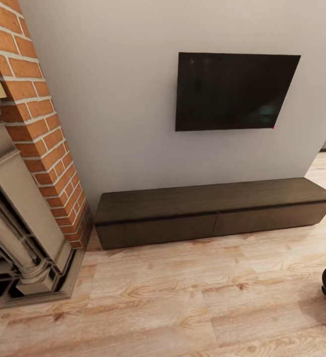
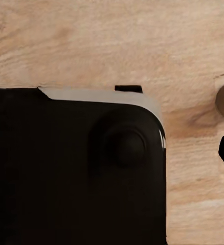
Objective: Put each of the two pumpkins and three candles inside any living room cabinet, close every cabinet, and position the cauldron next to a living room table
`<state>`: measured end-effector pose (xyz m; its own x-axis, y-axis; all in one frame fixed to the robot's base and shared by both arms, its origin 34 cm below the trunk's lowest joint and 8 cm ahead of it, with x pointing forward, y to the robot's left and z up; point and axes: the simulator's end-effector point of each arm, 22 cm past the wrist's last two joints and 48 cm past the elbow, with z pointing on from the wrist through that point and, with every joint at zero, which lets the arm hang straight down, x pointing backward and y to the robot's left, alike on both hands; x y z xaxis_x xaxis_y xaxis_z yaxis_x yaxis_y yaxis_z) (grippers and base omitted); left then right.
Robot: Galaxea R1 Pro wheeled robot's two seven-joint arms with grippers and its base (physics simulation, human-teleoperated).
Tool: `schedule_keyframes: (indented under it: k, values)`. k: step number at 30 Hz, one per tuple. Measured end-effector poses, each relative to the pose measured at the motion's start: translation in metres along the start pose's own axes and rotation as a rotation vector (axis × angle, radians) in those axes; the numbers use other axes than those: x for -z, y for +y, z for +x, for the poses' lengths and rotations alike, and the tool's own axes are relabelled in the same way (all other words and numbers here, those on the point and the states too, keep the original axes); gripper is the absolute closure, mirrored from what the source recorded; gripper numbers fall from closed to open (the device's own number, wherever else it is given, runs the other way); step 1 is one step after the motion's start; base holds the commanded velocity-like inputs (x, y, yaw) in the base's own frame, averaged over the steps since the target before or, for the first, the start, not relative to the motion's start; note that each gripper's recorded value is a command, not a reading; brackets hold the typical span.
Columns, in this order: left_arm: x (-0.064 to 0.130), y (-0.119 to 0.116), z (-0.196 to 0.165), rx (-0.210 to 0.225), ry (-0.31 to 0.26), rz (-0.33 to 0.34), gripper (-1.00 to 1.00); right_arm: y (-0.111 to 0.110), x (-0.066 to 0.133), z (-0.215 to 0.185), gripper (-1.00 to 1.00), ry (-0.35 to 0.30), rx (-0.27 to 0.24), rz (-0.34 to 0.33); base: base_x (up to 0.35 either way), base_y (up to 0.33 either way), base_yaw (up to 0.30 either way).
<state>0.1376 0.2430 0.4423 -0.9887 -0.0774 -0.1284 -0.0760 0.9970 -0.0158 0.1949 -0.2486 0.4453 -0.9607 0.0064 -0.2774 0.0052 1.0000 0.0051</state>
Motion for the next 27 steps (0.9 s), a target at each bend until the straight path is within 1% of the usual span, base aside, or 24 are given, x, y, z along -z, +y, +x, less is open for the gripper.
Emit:
schedule_keyframes:
  k: [2,5,6,7,8,9,10,11,12,14,15,16,17,18,19,21,22,23,24,25,26,27]
  values:
    - [0.0,0.0,-0.002,-0.003,-0.004,0.002,-1.0,0.0,-0.009,-0.036,-1.0,-0.045,0.0,0.0,0.0,0.0,-0.003]
    - [-0.001,0.0,-0.007,-0.005,-0.013,0.001,-1.0,0.001,-0.016,-0.072,-1.0,-0.059,-0.001,-0.002,0.0,0.0,-0.001]
    - [-0.003,0.002,-0.015,-0.004,-0.028,-0.001,-1.0,0.001,-0.018,-0.094,-1.0,-0.07,-0.001,-0.002,0.0,0.0,0.0]
    - [-0.003,0.003,-0.02,-0.004,-0.039,-0.002,-1.0,0.001,-0.018,-0.108,-1.0,-0.081,-0.001,-0.002,0.0,0.0,0.0]
    - [-0.005,0.004,-0.032,-0.003,-0.062,-0.004,-1.0,0.001,-0.017,-0.136,-1.0,-0.103,0.0,-0.003,0.0,0.0,0.0]
    - [-0.007,0.005,-0.046,-0.002,-0.088,-0.005,-1.0,0.001,-0.014,-0.167,-1.0,-0.135,0.0,-0.003,0.0,0.0,0.0]
    - [-0.007,0.006,-0.053,-0.001,-0.102,-0.006,-1.0,0.001,-0.011,-0.183,-1.0,-0.154,-0.001,-0.003,0.0,0.0,0.0]
    - [-0.008,0.007,-0.068,-0.001,-0.13,-0.006,-1.0,0.002,-0.005,-0.21,-1.0,-0.181,-0.003,-0.006,0.0,0.0,0.0]
    - [-0.008,0.008,-0.076,-0.001,-0.146,-0.006,-1.0,0.002,0.0,-0.224,-1.0,-0.198,-0.007,-0.008,0.0,0.0,0.0]
    - [-0.009,0.013,-0.108,-0.001,-0.201,-0.01,-1.0,0.006,0.018,-0.272,-1.0,-0.26,-0.04,-0.032,0.0,0.0,0.0]
    - [-0.009,0.015,-0.116,0.001,-0.213,-0.012,-1.0,0.008,0.023,-0.284,-1.0,-0.28,-0.052,-0.045,0.0,0.0,0.0]
    - [-0.009,0.018,-0.132,0.008,-0.224,-0.014,-1.0,0.013,0.033,-0.304,-1.0,-0.316,-0.082,-0.078,0.0,0.0,0.0]
    - [-0.009,0.019,-0.14,0.015,-0.225,-0.014,-1.0,0.017,0.039,-0.315,-1.0,-0.336,-0.102,-0.1,0.0,0.0,0.0]
    - [-0.008,0.019,-0.152,0.033,-0.211,-0.012,-1.0,0.026,0.05,-0.332,-1.0,-0.371,-0.148,-0.155,0.0,0.0,0.0]
    - [-0.008,0.019,-0.164,0.055,-0.186,-0.005,-1.0,0.036,0.06,-0.346,-1.0,-0.402,-0.2,-0.221,0.0,0.0,0.0]
    - [0.0,0.018,-0.195,0.088,-0.152,0.018,-1.0,0.056,0.077,-0.366,-1.0,-0.446,-0.308,-0.357,0.0,0.0,0.0]
    - [0.003,0.016,-0.204,0.094,-0.147,0.028,-1.0,0.06,0.081,-0.37,-1.0,-0.456,-0.334,-0.388,0.0,0.0,0.0]
    - [0.01,0.011,-0.222,0.103,-0.145,0.054,-1.0,0.065,0.086,-0.375,-1.0,-0.47,-0.379,-0.437,0.0,0.0,0.0]
    - [0.02,0.004,-0.242,0.108,-0.15,0.084,-1.0,0.069,0.088,-0.376,-1.0,-0.474,-0.418,-0.47,0.0,0.0,0.0]
    - [0.03,-0.003,-0.261,0.11,-0.158,0.114,-1.0,0.071,0.086,-0.373,-1.0,-0.471,-0.446,-0.487,0.0,0.0,0.0]
    - [0.042,-0.011,-0.281,0.111,-0.167,0.143,-1.0,0.071,0.083,-0.369,-1.0,-0.466,-0.468,-0.493,0.0,0.0,0.0]
    - [0.049,-0.015,-0.293,0.111,-0.173,0.158,-1.0,0.07,0.081,-0.367,-1.0,-0.465,-0.478,-0.493,0.0,0.0,0.0]
